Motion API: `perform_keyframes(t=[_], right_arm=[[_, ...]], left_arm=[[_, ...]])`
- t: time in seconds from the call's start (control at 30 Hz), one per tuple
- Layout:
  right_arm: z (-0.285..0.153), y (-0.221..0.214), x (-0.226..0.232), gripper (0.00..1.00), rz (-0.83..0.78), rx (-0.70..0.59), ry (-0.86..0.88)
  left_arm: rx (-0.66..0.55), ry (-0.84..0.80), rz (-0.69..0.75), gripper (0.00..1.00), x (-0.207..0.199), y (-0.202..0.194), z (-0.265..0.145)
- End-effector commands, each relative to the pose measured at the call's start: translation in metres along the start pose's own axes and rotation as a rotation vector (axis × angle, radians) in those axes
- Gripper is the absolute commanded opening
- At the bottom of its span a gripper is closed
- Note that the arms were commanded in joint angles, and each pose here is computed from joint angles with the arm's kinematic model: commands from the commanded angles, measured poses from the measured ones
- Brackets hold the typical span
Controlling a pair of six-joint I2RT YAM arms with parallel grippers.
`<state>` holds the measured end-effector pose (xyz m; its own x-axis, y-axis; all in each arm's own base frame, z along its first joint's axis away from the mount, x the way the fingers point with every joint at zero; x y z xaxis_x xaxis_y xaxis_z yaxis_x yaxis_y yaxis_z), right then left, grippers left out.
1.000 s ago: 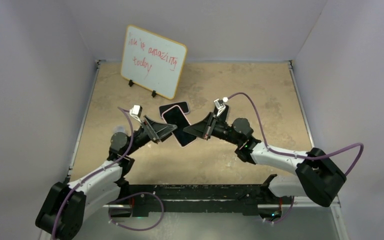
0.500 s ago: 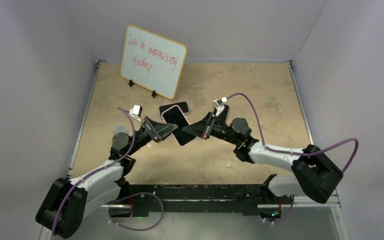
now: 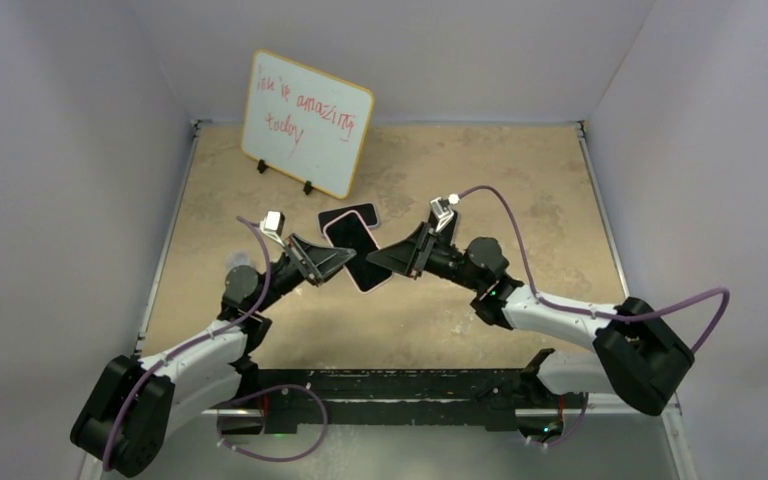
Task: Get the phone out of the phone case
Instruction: Adjust the phone, then remove the phone case from the phone.
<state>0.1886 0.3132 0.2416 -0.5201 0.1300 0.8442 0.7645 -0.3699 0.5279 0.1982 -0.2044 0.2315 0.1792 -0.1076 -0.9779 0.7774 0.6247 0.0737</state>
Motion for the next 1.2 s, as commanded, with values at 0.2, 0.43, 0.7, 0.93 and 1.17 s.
perform_keyframes(t=[0.2,0.43,0.7,0.93,1.17], right_arm=[[-0.031,0.022,0.02,0.52,-0.104,-0.091,0.003],[-0.057,0.018,0.014,0.52,-0.14,-0.099,-0.034],[-0.061,0.011,-0.001,0.52,-0.12,-0.086,-0.082],[-0.062,0.006,-0.008,0.49,-0.102,-0.085,-0.065],[-0.052,0.007,0.0,0.46,-0.131,-0.054,0.005]], left_arm=[[-0.071,-0.047,-0.004,0.0,-0.012,0.012,0.002],[-0.079,-0.058,0.004,0.0,-0.018,0.016,0.005],[-0.072,-0.066,0.005,0.0,-0.022,0.015,0.004],[-0.061,-0.087,0.008,0.0,-0.029,0.013,0.002],[-0.046,-0.104,0.014,0.0,-0.035,0.011,0.003]])
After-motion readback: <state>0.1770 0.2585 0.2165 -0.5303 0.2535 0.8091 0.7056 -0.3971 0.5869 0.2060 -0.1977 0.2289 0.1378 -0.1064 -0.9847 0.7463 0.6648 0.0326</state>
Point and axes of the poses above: each gripper's point midway between its finger pads, its own z axis out along the fingers, its own x axis along the line the jaws close on, y = z × x, the point moved 3 cm from there along -z, back along the fingers, and after that the axes turned 9 degrees about -z, right-handed, at the moved point
